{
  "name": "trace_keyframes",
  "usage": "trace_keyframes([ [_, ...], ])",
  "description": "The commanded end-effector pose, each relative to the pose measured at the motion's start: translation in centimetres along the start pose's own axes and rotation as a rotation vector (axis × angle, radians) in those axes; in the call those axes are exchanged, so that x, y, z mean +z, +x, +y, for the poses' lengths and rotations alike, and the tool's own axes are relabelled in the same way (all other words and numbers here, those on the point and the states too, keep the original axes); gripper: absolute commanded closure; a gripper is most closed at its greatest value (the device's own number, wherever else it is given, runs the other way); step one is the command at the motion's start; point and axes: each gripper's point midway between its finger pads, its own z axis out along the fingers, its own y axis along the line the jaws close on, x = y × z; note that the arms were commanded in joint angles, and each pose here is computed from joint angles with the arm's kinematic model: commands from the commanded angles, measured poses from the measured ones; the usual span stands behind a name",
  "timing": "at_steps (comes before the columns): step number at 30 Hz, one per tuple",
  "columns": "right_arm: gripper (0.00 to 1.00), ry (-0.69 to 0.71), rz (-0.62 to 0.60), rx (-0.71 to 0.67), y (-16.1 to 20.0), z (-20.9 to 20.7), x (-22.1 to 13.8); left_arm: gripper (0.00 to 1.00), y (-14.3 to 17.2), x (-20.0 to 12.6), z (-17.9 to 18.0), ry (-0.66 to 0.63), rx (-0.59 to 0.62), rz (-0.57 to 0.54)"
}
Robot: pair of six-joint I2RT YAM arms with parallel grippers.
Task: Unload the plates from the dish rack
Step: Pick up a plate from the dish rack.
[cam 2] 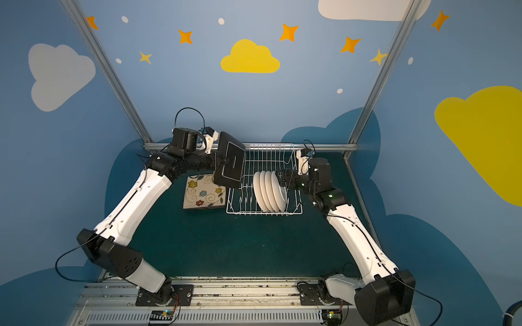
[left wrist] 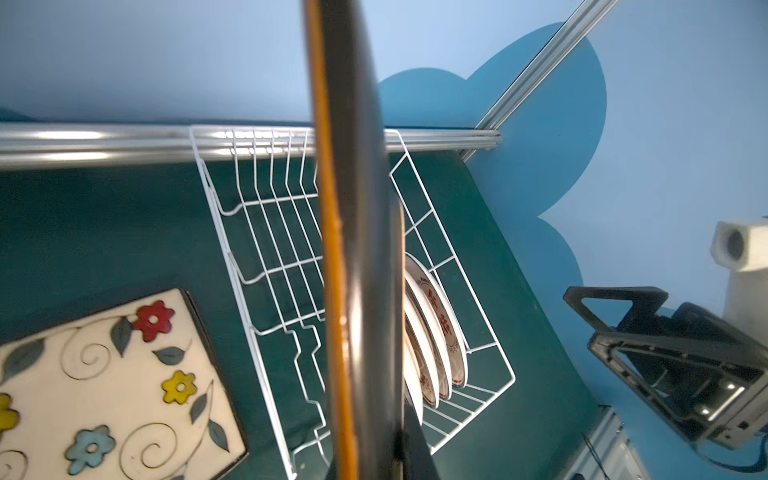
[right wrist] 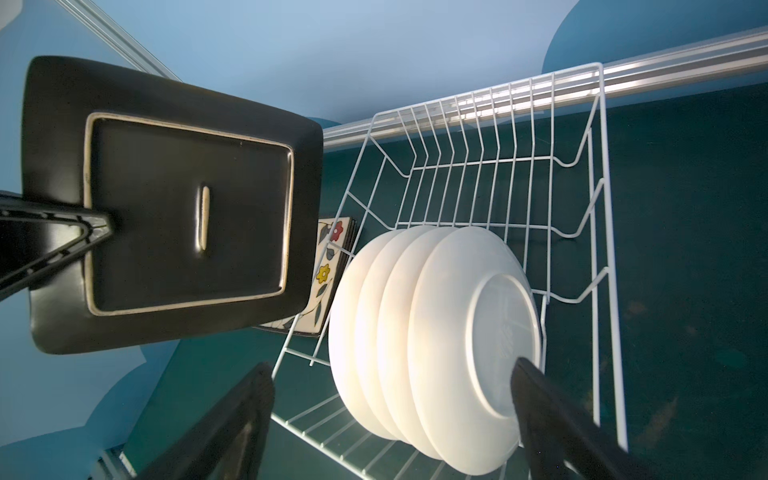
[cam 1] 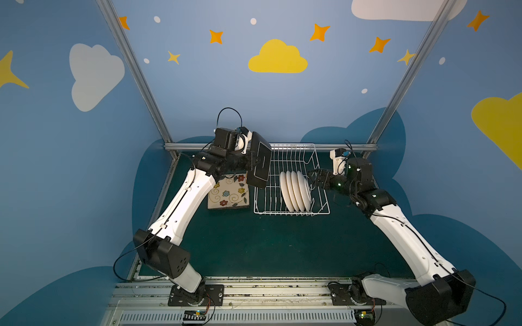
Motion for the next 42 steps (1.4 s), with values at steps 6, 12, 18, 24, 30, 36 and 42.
trace_keyframes([
  [6, 0.11, -0.114, 0.033, 0.118, -2.0, 2.6, -0.1, 0.97, -6.7, -6.3, -2.7, -0.093, 0.459, -0.426],
  [12, 0.11, -0.198, 0.058, 0.208, -3.0, 4.2, 0.4, 0.97, -6.1, -6.9, -2.7, -0.23, 0.711, -0.514],
  [18, 0.11, -0.288, 0.085, 0.3, -4.1, 5.6, 0.9, 0.97, -4.9, -5.9, -2.7, -0.362, 0.953, -0.517],
  [24, 0.11, -0.341, 0.138, 0.366, -4.0, 6.2, 1.9, 0.97, -3.9, -4.7, -3.8, -0.414, 1.155, -0.546],
  [30, 0.11, -0.358, 0.165, 0.403, -3.8, 6.3, 2.8, 0.97, -2.8, -3.5, -5.3, -0.434, 1.321, -0.563],
  [36, 0.12, -0.394, 0.2, 0.408, -3.6, 6.6, 3.6, 0.97, -1.7, -2.8, -6.1, -0.434, 1.428, -0.565],
  [42, 0.14, -0.425, 0.283, 0.469, -2.6, 7.0, 4.6, 0.97, -0.6, -2.6, -6.8, -0.41, 1.469, -0.568],
])
